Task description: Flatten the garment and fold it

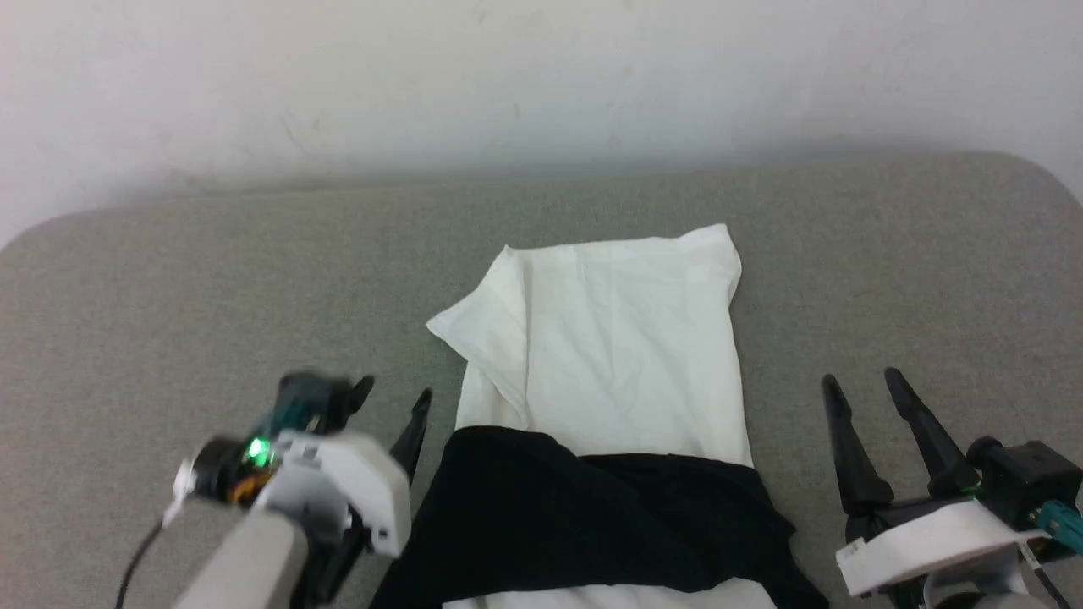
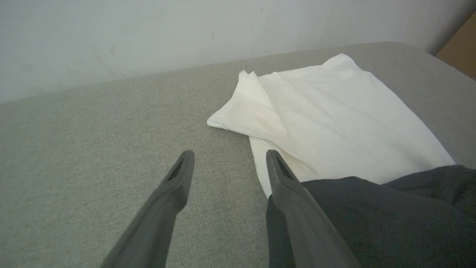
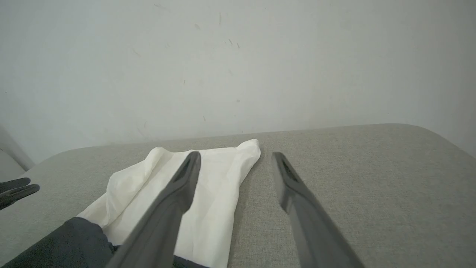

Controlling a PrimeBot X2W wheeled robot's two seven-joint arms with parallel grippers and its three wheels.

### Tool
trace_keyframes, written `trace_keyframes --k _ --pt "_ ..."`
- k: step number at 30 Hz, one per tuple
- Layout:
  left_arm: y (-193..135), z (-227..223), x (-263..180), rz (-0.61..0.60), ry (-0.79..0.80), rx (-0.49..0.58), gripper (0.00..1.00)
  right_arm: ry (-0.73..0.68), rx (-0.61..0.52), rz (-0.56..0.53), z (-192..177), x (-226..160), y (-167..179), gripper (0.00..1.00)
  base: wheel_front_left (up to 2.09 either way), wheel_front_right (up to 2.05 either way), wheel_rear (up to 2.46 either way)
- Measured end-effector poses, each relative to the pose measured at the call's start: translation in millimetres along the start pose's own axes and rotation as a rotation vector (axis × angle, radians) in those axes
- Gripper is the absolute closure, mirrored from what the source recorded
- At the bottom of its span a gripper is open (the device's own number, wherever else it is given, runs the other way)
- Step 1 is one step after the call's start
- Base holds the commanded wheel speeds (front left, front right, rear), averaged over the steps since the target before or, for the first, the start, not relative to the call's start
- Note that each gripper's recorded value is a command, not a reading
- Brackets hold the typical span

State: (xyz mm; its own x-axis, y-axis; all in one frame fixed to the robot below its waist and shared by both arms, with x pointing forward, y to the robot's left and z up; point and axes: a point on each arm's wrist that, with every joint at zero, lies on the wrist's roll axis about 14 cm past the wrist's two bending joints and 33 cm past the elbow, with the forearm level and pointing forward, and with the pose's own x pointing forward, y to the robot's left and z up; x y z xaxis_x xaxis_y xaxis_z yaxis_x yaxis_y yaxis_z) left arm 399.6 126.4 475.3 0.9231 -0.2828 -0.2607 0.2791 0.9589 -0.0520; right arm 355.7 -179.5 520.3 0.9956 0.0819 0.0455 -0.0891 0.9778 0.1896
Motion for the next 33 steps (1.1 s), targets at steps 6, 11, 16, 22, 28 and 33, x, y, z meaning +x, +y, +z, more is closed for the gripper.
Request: trace_keyframes --k 6,11,16,22,28,33 --pt "-16.1 12.3 50.6 -0.177 0.210 0.062 0.00 0.019 -0.004 0.013 -6.4 14.9 2.3 0.00 0.00 0.00 0.00" --pt "-7.0 11.1 88.3 -0.210 0.422 0.088 0.00 0.055 -0.001 0.008 -21.5 26.0 -1.0 0.00 0.00 0.00 0.00" --pt "4.1 -4.6 114.5 -0.208 0.602 0.071 0.00 0.077 0.003 -0.016 -34.8 35.3 -10.0 0.00 0.00 0.00 0.00" --pt "14.8 -43.4 129.4 -0.193 0.757 0.106 0.00 0.116 0.006 -0.072 -52.9 32.9 -27.7 0.00 0.00 0.00 0.00" --pt "9.2 -58.8 137.6 -0.214 0.826 0.130 0.00 0.141 -0.003 -0.117 -61.5 27.0 -42.0 0.00 0.00 0.00 0.00" --pt "8.0 -61.6 131.4 -0.231 0.891 0.123 1.00 0.139 -0.008 -0.129 -62.0 28.9 -47.2 0.00 0.00 0.00 0.00"
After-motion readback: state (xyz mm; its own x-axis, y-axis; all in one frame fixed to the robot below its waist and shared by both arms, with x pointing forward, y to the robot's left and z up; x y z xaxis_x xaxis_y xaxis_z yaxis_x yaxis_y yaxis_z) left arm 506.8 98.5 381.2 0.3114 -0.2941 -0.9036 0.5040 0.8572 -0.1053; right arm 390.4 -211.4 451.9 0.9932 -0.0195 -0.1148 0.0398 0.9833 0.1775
